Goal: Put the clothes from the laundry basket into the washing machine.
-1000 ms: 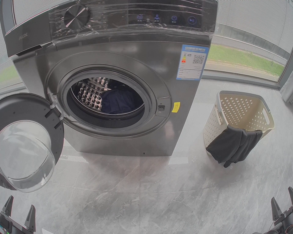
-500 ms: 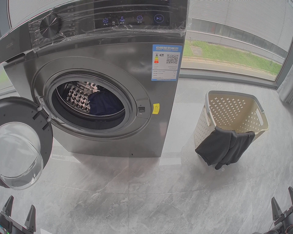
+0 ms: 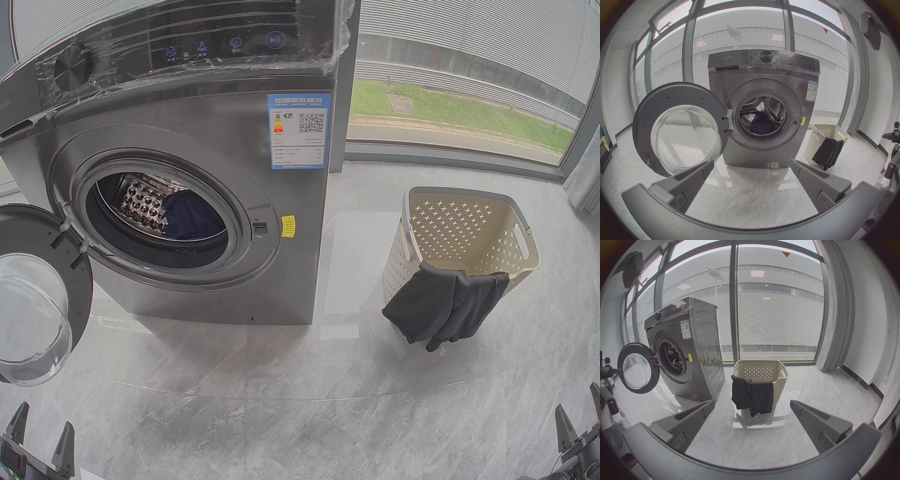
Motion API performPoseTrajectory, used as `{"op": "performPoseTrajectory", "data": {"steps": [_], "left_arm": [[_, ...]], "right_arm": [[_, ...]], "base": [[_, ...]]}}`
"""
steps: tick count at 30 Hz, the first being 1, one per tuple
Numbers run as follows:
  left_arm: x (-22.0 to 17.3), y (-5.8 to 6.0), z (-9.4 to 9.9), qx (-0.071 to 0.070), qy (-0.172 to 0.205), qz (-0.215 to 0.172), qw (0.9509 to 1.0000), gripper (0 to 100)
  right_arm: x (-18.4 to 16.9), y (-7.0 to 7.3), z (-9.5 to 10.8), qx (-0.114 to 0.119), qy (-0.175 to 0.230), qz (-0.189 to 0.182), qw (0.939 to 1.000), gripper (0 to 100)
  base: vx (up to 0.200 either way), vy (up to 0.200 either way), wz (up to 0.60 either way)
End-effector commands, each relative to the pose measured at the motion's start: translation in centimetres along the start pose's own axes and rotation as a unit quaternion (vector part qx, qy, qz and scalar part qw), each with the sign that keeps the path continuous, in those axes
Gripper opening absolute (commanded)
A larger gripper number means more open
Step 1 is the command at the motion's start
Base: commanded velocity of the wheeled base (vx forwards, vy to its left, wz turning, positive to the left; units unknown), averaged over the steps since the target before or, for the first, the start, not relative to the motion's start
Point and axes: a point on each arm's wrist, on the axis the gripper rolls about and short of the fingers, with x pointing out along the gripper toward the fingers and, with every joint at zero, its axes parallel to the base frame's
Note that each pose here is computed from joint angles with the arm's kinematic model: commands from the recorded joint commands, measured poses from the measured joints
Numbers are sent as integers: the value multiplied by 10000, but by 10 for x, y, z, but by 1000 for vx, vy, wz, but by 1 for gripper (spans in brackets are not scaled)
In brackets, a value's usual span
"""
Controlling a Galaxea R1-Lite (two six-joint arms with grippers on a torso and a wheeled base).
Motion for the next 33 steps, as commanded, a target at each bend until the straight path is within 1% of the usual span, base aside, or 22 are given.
{"op": "performPoseTrajectory", "data": {"steps": [1, 8, 10, 15, 21, 33], "left_arm": [[0, 0, -5, 3, 25, 2, 10000, 100], [0, 0, -5, -4, 25, 2, 10000, 100], [0, 0, -5, 27, 42, -28, 10000, 100], [0, 0, -5, 20, 50, -51, 10000, 100], [0, 0, -5, 12, 50, -51, 10000, 100], [0, 0, -5, 12, 50, -51, 10000, 100]], "right_arm": [[1, 0, -4, -2, 53, 1, 10000, 100], [1, 0, -4, -2, 53, 1, 10000, 100], [1, 0, -4, -2, 53, 1, 10000, 100], [1, 0, -4, -2, 53, 1, 10000, 100], [1, 0, -4, -2, 53, 1, 10000, 100], [1, 0, -4, -2, 53, 1, 10000, 100]], "base": [[0, -200, 0], [0, -200, 0], [0, -200, 0], [0, -200, 0], [0, 0, 0], [0, -200, 0]]}}
